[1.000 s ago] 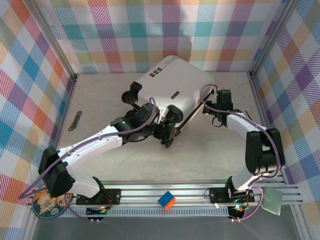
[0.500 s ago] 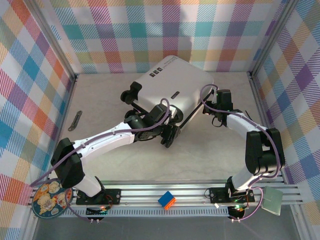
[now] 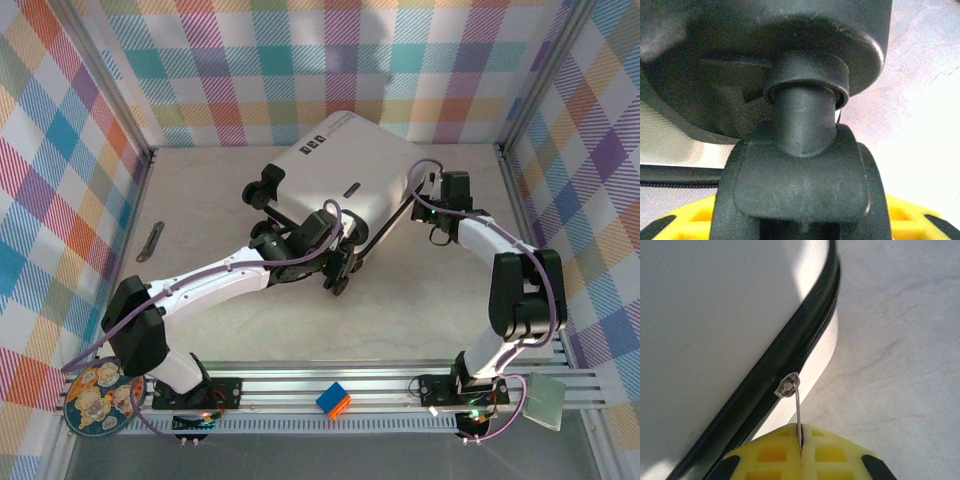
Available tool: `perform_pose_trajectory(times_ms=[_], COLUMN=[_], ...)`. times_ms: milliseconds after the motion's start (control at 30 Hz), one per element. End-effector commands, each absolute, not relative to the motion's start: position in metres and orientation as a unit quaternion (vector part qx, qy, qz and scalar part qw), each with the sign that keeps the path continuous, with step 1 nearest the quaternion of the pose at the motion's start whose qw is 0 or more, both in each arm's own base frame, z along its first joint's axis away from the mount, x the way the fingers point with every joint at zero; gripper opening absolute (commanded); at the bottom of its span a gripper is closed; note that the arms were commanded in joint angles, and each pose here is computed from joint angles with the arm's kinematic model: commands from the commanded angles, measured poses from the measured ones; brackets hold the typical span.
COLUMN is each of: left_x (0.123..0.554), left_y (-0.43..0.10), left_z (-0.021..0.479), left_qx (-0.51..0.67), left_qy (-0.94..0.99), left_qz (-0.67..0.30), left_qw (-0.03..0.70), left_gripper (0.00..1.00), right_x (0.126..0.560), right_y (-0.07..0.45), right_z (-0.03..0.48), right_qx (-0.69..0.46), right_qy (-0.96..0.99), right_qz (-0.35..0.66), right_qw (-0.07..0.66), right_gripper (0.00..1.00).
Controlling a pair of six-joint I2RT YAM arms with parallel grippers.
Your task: Pack the luggage
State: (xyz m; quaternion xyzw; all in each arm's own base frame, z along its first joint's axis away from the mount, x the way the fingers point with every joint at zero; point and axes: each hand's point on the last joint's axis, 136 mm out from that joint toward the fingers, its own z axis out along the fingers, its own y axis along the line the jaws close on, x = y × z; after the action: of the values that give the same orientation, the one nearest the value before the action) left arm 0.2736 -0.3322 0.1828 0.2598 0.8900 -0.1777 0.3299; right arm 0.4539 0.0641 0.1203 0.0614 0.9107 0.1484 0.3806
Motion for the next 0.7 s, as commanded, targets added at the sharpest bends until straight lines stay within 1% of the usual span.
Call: perform_pose_trajectory(times_ms=[0,333,467,600,633,667], left_x=[0.26,0.243,0.239,0.236,0.235,0.236], left_y=[-0.324,-0.304,-0.294,-0.269,-0.262,-0.256], left_z=[0.184,0.183,0.181,0.18,0.18,0.18], left_qx=[0.27,0.272,0.276,0.272,0.269,0.263], left_qy=[0.887,0.883,0.885,0.89,0.892,0.894], left_qz=[-0.178,-0.186,-0.172,-0.132,-0.122,-0.113], left_qw=[0.331,0.334,0.334,0.34,0.342,0.345], left_gripper=[0.38,0.35,0.31,0.3,0.34,0.48], right_x=[0.483,0.522,0.519,0.509,0.507,0.506], right_y=[0.029,-0.009,-0.008,-0.01,-0.01,-0.01], right_z=[0.143,0.155,0.164,0.169,0.17,0.17], right_qx=[0.099,0.13,0.127,0.131,0.13,0.133], right_qy=[0.895,0.891,0.887,0.885,0.886,0.886], right_qz=[0.124,0.113,0.115,0.112,0.113,0.115], right_qw=[0.416,0.421,0.428,0.432,0.431,0.43], right_gripper=[0.0,0.0,0.0,0.0,0.03,0.1])
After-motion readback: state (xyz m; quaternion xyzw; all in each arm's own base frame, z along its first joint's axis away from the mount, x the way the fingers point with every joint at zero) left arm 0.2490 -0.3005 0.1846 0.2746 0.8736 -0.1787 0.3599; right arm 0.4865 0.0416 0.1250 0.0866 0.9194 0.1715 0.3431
